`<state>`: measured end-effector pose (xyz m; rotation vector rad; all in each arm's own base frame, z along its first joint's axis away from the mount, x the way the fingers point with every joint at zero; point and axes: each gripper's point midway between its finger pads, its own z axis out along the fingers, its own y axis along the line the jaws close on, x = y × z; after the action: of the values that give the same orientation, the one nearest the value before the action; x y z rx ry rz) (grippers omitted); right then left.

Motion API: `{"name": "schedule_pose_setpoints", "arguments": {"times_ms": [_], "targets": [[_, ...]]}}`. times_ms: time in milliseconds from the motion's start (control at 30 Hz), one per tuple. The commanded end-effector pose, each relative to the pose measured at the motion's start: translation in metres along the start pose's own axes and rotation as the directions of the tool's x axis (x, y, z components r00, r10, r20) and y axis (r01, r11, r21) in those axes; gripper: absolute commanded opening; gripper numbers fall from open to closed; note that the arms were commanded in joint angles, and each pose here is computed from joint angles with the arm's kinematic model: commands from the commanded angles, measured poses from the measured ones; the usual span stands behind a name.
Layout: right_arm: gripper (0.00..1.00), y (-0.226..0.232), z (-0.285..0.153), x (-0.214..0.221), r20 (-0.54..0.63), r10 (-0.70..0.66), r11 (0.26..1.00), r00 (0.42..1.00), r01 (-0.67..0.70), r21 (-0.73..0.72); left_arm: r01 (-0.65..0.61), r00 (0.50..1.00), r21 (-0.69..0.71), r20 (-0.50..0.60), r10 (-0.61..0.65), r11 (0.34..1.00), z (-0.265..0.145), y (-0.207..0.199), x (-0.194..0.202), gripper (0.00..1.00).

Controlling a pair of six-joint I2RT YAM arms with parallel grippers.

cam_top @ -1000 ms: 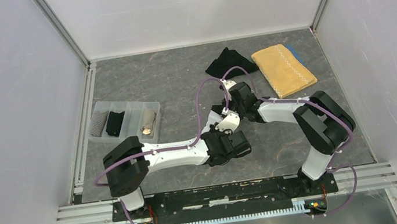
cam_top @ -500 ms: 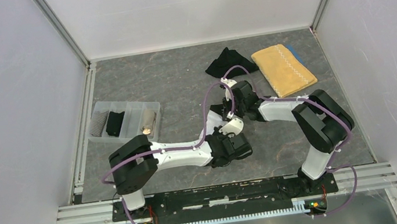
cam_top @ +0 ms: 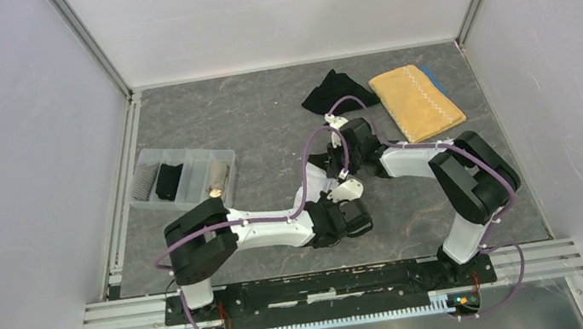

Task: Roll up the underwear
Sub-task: Fold the underwear at the center of the board.

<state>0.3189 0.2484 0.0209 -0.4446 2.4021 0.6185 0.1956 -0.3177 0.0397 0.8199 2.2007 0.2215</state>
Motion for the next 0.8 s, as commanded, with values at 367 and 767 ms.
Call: {"name": "schedule_pose_setpoints", "arguments": {"times_ms": [367,767], "targets": [[0.00,0.012,-0.025,-0.026,0.080,-0.010,1.000,0.997,0.012,-0.021,-0.047,0.997,0.044,-0.063,0.049,0.998,0.019,-0.017,0.040,0.02],[0.00,-0.020,-0.044,-0.011,0.057,-0.006,0.987,0.998,-0.003,0.163,-0.051,0.995,0.049,-0.082,0.055,0.998,0.023,-0.018,0.051,0.02]]}}
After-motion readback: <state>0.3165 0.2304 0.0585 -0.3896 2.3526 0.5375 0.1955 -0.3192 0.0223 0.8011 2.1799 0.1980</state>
